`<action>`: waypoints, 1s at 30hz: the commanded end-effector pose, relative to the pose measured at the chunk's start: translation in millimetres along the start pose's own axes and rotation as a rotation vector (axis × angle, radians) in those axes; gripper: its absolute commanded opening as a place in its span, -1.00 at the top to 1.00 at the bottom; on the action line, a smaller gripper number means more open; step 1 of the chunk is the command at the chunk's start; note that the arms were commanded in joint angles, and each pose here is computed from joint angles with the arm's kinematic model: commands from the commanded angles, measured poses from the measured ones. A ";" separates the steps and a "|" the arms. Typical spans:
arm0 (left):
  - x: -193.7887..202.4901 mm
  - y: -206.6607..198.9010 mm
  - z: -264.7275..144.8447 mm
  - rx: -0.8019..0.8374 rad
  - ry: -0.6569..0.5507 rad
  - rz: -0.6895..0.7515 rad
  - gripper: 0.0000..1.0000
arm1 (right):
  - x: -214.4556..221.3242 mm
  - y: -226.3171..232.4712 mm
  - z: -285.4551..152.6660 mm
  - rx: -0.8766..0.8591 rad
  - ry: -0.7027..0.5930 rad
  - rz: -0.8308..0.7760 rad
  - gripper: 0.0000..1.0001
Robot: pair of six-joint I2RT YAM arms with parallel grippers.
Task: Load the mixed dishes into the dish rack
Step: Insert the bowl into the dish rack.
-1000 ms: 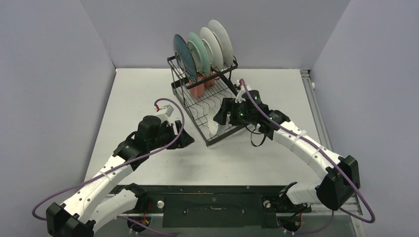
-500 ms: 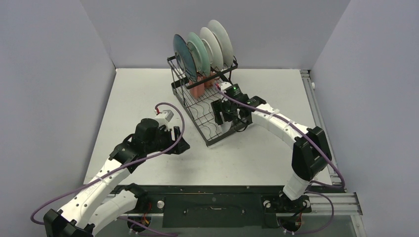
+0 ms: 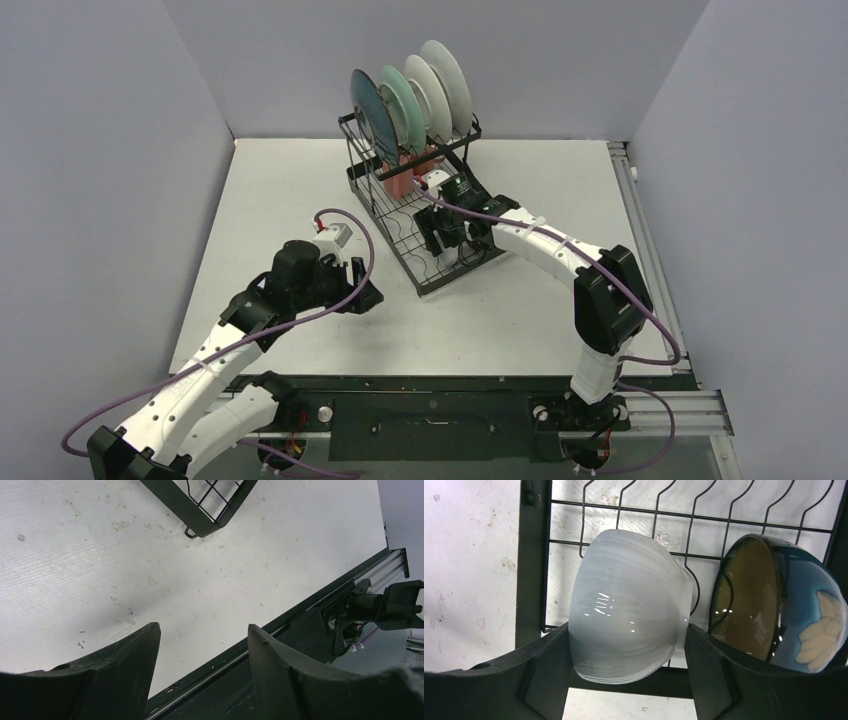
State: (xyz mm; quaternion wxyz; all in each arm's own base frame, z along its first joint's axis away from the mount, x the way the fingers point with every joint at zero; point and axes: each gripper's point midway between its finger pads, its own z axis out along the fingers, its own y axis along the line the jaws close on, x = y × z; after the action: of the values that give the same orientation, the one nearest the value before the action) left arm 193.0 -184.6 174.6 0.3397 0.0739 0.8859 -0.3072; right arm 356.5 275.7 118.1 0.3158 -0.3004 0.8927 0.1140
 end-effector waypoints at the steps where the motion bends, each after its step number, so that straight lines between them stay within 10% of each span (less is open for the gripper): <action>1: -6.5 -4.6 -6.1 0.023 -0.026 0.020 -0.22 | -30.8 4.2 -0.3 -0.001 -0.082 -0.030 1.00; 10: -6.6 -2.6 -7.0 0.013 -0.032 0.019 -0.23 | -17.1 11.8 13.7 -0.085 -0.016 0.035 0.95; 20: -7.9 -0.7 -7.8 0.004 -0.040 0.017 -0.32 | -15.5 -5.7 4.9 -0.005 -0.011 0.068 -0.59; 30: -9.7 1.5 -9.6 -0.008 -0.053 0.015 -0.37 | -35.6 -21.6 -22.5 0.087 -0.093 0.089 -0.66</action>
State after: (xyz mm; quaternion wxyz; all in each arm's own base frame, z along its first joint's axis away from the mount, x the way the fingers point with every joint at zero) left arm 192.0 -179.2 177.3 0.3470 0.0689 0.8846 -0.3038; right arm 366.8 273.9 109.7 0.3005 -0.2675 0.9087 0.1113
